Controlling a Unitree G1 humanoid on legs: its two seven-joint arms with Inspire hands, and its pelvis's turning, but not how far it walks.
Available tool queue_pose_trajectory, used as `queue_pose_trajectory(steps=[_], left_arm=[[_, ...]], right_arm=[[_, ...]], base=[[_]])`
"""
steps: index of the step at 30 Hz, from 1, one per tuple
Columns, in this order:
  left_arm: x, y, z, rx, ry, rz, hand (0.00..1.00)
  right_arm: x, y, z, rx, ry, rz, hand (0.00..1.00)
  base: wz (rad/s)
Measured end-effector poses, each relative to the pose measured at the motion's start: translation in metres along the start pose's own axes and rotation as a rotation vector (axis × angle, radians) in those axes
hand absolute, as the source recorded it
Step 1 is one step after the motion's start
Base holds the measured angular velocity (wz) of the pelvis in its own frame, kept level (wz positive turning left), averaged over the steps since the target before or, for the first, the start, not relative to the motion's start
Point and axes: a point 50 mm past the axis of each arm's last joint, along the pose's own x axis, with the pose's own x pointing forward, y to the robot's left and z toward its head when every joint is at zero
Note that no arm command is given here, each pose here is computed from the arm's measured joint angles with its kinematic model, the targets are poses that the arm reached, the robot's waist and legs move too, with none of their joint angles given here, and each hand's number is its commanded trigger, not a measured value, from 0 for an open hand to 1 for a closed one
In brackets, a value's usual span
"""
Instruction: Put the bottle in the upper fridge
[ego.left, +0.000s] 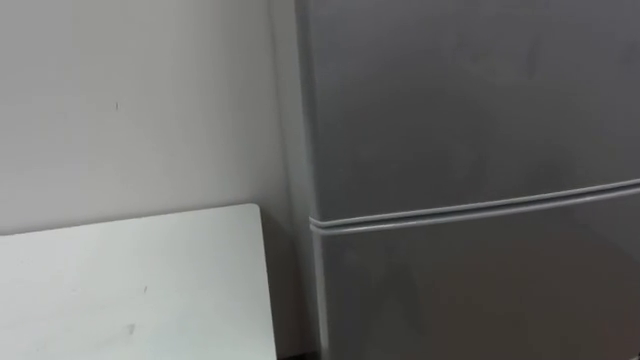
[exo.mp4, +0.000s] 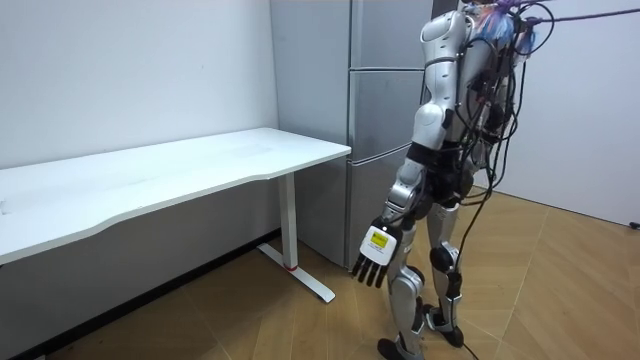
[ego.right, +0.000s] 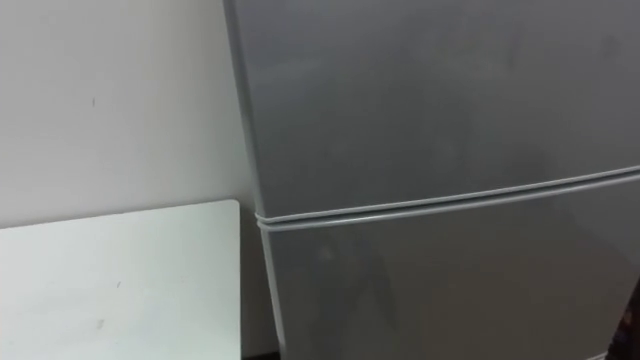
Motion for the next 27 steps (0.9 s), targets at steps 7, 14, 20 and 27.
queue_pose_trajectory(steps=[7, 14, 20, 27], left_arm=[[0.0002, -0.0022, 0.0081, 0.092, -0.033, -0.002, 0.00], [0.0003, -0.0016, 0.0090, 0.091, -0.039, 0.025, 0.00], [0.0003, -0.0035, 0.0085, 0.108, -0.042, 0.045, 0.00], [0.0002, -0.0048, 0.0070, 0.118, -0.036, 0.059, 0.00]], right_arm=[[0.0030, 0.0075, 0.0086, -0.031, -0.013, 0.050, 0.00], [0.0029, 0.0084, 0.0079, -0.041, -0.013, 0.053, 0.00], [0.0029, 0.0089, 0.0054, -0.051, -0.002, 0.052, 0.00], [0.0028, 0.0081, 0.0020, -0.051, 0.014, 0.045, 0.00]], base=[[0.09], [0.06], [0.01], [0.00]])
